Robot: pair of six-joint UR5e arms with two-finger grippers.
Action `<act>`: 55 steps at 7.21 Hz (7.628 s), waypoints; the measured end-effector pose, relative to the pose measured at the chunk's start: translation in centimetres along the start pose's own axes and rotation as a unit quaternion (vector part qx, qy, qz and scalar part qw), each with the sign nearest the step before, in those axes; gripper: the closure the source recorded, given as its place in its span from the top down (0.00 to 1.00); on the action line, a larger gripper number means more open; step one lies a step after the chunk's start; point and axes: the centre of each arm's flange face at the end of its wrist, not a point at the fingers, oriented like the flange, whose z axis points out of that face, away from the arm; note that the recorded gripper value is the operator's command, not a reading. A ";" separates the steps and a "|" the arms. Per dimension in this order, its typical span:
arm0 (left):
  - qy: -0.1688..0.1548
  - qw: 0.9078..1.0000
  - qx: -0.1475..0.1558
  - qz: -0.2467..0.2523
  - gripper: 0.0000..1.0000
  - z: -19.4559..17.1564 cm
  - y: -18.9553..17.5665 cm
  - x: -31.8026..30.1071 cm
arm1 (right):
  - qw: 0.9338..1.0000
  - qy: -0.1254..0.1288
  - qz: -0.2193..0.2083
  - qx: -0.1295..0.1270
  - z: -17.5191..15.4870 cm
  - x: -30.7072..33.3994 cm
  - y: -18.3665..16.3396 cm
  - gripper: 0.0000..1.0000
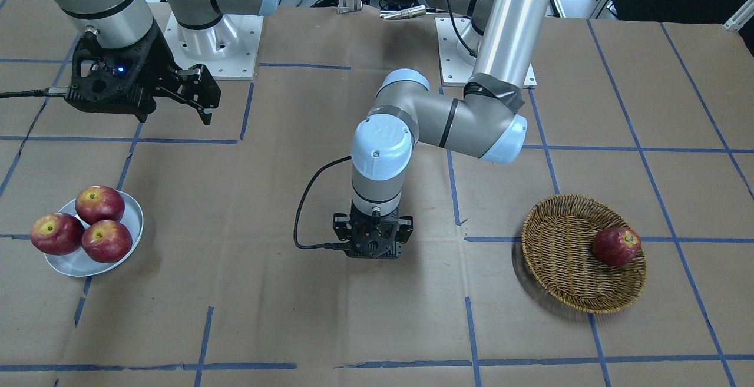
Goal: Transfer apple from basket to plate
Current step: 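Carry the apple with the left gripper to the table center and release, then raise the left gripper back over the basket while the right gripper reaches toward the apple, then lower the right gripper onto the apple and close on it, then lift the apple with the right gripper and carry it over the plate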
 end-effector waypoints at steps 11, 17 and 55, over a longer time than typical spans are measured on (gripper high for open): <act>0.008 1.000 -0.029 0.007 0.64 2.3 3.5 3.7 | 1.000 0.000 -0.001 0.000 0.0 0.0 0.0 1.00; 0.015 1.000 -0.009 0.011 0.99 -1.8 2.7 3.1 | 1.000 -0.001 0.000 0.000 0.0 0.0 0.0 1.00; 0.010 0.997 -0.065 0.050 0.99 -26.6 12.0 -18.4 | 0.998 0.012 -0.053 0.043 14.4 -8.6 -10.2 0.61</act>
